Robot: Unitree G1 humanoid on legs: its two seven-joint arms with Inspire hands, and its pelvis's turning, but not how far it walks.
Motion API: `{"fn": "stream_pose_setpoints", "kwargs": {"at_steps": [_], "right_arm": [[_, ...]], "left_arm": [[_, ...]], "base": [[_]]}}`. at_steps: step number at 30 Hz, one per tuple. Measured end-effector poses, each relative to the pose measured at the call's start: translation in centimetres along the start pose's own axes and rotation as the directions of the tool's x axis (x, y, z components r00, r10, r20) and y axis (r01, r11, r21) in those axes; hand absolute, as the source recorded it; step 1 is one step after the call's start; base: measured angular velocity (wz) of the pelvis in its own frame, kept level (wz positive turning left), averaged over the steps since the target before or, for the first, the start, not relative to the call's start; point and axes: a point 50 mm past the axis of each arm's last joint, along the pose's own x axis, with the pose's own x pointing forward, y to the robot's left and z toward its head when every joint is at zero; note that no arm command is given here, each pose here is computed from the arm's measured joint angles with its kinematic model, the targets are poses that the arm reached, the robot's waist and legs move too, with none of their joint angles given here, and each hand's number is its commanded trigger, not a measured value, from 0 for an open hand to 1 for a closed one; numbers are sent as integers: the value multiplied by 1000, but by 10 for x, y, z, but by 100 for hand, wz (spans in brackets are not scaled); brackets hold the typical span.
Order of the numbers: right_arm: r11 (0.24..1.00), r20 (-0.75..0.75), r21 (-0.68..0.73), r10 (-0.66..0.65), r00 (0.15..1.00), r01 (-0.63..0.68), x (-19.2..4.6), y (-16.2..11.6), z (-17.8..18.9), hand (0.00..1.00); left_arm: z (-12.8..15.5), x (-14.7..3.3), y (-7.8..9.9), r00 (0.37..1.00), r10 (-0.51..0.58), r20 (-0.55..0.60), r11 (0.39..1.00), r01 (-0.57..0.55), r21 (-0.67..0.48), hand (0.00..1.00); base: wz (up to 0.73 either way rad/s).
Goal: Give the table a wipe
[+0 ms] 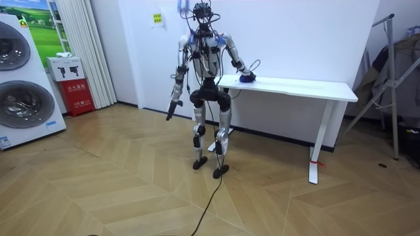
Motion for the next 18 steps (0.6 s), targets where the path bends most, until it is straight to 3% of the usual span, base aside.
{"fn": "stream_pose_setpoints", "kwargs": {"at_steps": [3, 5, 10, 15, 18], "right_arm": [[995, -160, 95, -17, 987, 32, -9, -5, -46, 100], [993, -273, 106, -27, 962, 58, -19, -11, -81, 100], [991, -388, 63, -83, 918, 116, -40, -25, -122, 100], [991, -379, 40, -105, 919, 130, -31, -25, -108, 100], [995, -308, -55, -97, 946, 85, -11, -22, -73, 100]], "left_arm": [[-5, 2, 11, 999, 32, -19, 999, -33, -27, 0], [-7, 3, 23, 998, 60, -28, 997, -61, -44, 0], [-4, 4, 27, 997, 75, -18, 995, -76, -69, 0], [15, 4, 14, 999, 34, 42, 999, -33, -28, 0], [21, 3, 4, 998, 2, 63, 1000, -3, 4, 0]], "base": [[11], [0], [-13], [-18], [-63]]}}
